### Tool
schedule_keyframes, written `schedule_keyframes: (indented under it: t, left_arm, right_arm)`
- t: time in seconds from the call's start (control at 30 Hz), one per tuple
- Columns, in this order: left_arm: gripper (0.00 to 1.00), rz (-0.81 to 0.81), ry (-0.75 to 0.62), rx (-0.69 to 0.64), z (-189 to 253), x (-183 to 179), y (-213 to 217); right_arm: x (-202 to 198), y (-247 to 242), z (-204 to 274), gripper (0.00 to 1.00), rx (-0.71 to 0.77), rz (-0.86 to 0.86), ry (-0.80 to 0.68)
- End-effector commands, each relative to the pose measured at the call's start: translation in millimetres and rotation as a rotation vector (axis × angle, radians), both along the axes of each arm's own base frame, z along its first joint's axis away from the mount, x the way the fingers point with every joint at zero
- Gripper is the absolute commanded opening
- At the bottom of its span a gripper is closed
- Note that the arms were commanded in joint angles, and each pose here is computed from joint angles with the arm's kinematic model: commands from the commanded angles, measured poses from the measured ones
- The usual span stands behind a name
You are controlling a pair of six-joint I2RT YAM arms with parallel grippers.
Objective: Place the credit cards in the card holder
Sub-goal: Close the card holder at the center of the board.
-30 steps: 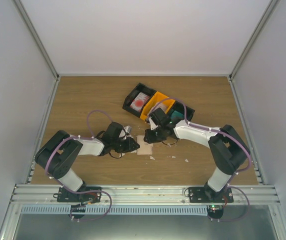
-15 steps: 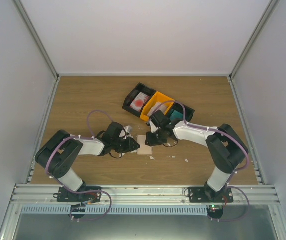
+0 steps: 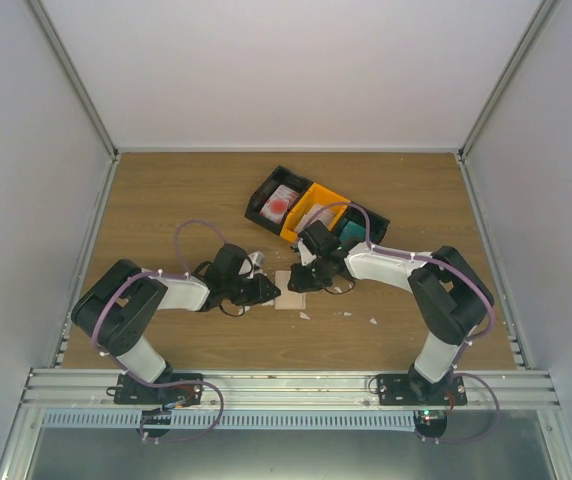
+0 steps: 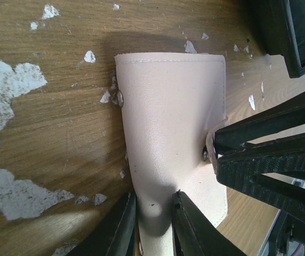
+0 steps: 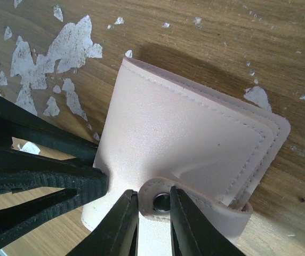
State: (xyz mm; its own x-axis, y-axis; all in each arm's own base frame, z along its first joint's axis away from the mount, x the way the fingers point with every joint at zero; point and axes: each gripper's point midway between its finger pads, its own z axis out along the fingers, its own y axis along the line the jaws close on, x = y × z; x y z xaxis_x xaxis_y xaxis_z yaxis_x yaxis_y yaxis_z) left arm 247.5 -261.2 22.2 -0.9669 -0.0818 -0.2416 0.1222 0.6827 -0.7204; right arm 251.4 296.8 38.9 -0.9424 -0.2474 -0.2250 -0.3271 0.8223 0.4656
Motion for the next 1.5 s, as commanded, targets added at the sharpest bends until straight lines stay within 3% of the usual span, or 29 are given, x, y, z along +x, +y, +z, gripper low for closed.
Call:
schedule_keyframes:
  t: [0.0, 0.5, 0.87, 1.1, 1.27, 1.47]
  left_arm:
    - [0.22, 0.009, 0.078, 0.097, -29.9, -14.7, 12.0]
    - [0.20, 0.004, 0.077, 0.093, -30.3, -14.8, 10.0]
    - [0.17, -0.002, 0.082, 0.090, -32.6, -14.3, 6.9]
    - [0.17, 0.003, 0.069, 0.080, -27.5, -13.0, 5.9]
    - [0.22, 0.018, -0.017, 0.076, -1.3, 0.3, 5.1]
    - [0.44, 0.064, -0.217, 0.124, 56.5, 24.8, 15.8]
  right_arm:
    - [-0.9, 4.9, -2.2, 0.18, 0.036, -0.002, 0.023]
    - [-7.6, -7.9, -19.9, 0.07, -0.062, 0.035, 0.048]
    - [-24.8, -28.3, -53.4, 0.03, -0.312, 0.090, 0.054]
    - [-16.8, -29.6, -47.6, 0.03, -0.359, 0.069, 0.004]
    - [23.2, -5.9, 19.6, 0.12, -0.217, -0.008, -0.191]
    - [49.4, -39.5, 101.8, 0.35, -0.194, -0.187, -0.448]
